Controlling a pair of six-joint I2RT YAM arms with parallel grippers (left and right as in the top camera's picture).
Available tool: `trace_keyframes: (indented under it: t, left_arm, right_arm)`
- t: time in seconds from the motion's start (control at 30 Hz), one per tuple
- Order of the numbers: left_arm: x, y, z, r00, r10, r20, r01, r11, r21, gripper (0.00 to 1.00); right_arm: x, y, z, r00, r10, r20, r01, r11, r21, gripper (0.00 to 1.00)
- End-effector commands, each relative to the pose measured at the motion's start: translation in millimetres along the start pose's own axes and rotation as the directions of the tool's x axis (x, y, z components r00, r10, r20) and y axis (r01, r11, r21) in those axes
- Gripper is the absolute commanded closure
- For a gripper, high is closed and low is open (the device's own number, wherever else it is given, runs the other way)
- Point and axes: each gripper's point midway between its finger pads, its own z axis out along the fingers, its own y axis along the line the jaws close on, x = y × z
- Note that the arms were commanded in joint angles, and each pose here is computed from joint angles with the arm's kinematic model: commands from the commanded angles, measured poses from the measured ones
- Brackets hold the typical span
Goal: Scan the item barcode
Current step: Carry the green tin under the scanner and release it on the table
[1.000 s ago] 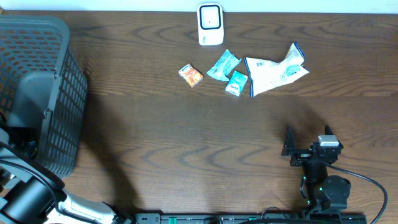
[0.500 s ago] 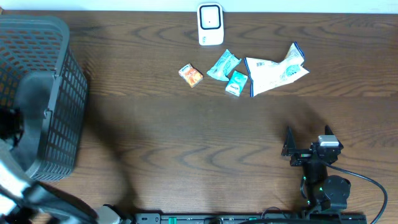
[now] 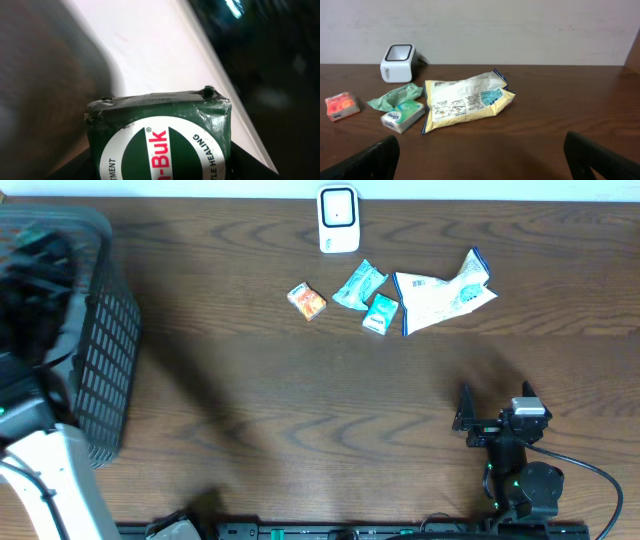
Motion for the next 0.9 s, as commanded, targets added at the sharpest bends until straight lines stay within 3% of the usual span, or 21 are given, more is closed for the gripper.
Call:
trace_keyframes:
  t: [0.0, 0.2, 0.43, 0.67, 0.87]
  left_arm:
    - [52, -39, 16, 0.990, 0.028, -0.139, -0.015, 0.995, 0.096, 0.38]
    - [151, -61, 59, 0.940, 0.152, -0.304, -0.128, 0.987, 0.097, 0.37]
    - [258, -20, 107, 0.808, 0.372, -0.457, -0.411, 0.912, 0.016, 0.37]
    - [354, 47, 132, 0.662, 0.354, -0.661, -0.502, 0.864, -0.041, 0.37]
    - [398, 67, 130, 0.586, 0.352, -0.730, -0.540, 0.841, -0.028, 0.29]
  right_arm:
    - [1, -1, 0, 1.000, 0.004, -0.002, -0.004, 1.000, 0.002, 0.01]
    - [1, -1, 0, 1.000, 0.004, -0.002, -0.004, 1.000, 0.002, 0.01]
    - [1, -1, 0, 1.000, 0.004, -0.002, -0.004, 1.000, 0.002, 0.01]
    - [1, -1, 0, 1.000, 0.004, -0.002, -0.004, 1.000, 0.002, 0.01]
    - [1, -1, 0, 1.000, 0.004, -0.002, -0.004, 1.000, 0.002, 0.01]
